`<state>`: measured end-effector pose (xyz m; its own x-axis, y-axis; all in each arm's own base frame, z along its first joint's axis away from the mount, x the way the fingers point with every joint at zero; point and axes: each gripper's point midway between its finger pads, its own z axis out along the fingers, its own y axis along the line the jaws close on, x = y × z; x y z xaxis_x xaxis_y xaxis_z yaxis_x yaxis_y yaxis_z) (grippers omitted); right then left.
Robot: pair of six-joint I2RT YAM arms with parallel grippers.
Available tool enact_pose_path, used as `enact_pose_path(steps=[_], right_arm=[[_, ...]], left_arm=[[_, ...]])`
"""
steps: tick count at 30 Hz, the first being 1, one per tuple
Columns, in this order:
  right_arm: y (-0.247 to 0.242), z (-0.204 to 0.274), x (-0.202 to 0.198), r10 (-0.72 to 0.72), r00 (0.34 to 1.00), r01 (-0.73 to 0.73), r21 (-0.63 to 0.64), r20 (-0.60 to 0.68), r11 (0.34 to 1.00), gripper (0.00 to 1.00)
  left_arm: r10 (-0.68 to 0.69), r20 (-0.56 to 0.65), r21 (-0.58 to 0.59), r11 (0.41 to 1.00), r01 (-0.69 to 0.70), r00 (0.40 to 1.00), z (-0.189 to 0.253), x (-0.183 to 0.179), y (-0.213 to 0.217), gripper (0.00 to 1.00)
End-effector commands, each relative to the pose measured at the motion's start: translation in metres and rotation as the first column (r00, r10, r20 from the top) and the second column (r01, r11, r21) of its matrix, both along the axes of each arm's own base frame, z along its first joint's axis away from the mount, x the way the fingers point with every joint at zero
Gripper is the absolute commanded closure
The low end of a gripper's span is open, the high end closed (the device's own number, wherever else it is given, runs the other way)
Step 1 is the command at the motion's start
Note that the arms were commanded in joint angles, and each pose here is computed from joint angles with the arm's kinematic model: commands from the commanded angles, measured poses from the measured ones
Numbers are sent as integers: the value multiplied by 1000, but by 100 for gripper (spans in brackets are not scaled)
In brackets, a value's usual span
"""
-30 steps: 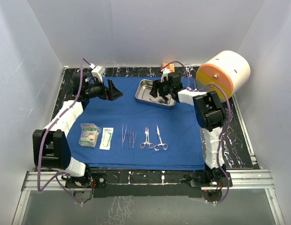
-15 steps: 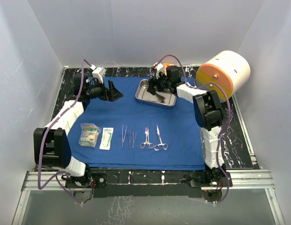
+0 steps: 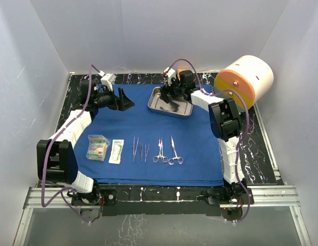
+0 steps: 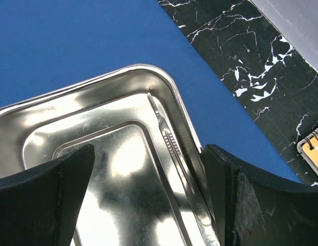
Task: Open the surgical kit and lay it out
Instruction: Adjust the container in the surgical kit.
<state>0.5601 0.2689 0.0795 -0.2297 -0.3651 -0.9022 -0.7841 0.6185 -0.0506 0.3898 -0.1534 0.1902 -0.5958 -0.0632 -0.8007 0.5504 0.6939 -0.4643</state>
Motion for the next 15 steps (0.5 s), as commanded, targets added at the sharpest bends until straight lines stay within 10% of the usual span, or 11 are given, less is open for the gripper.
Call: enact_pose_path(steps=[1,15], right_arm=[[1,7,0,21,999,-19,-43,45,999,14],[-31,9,28,-112,990,123,-133,90,983,28]], left_arm=[[-8,32,2,1000,8,999,5,1,2,8],[-9,34,2,1000,9,999,6,-1,2,8]])
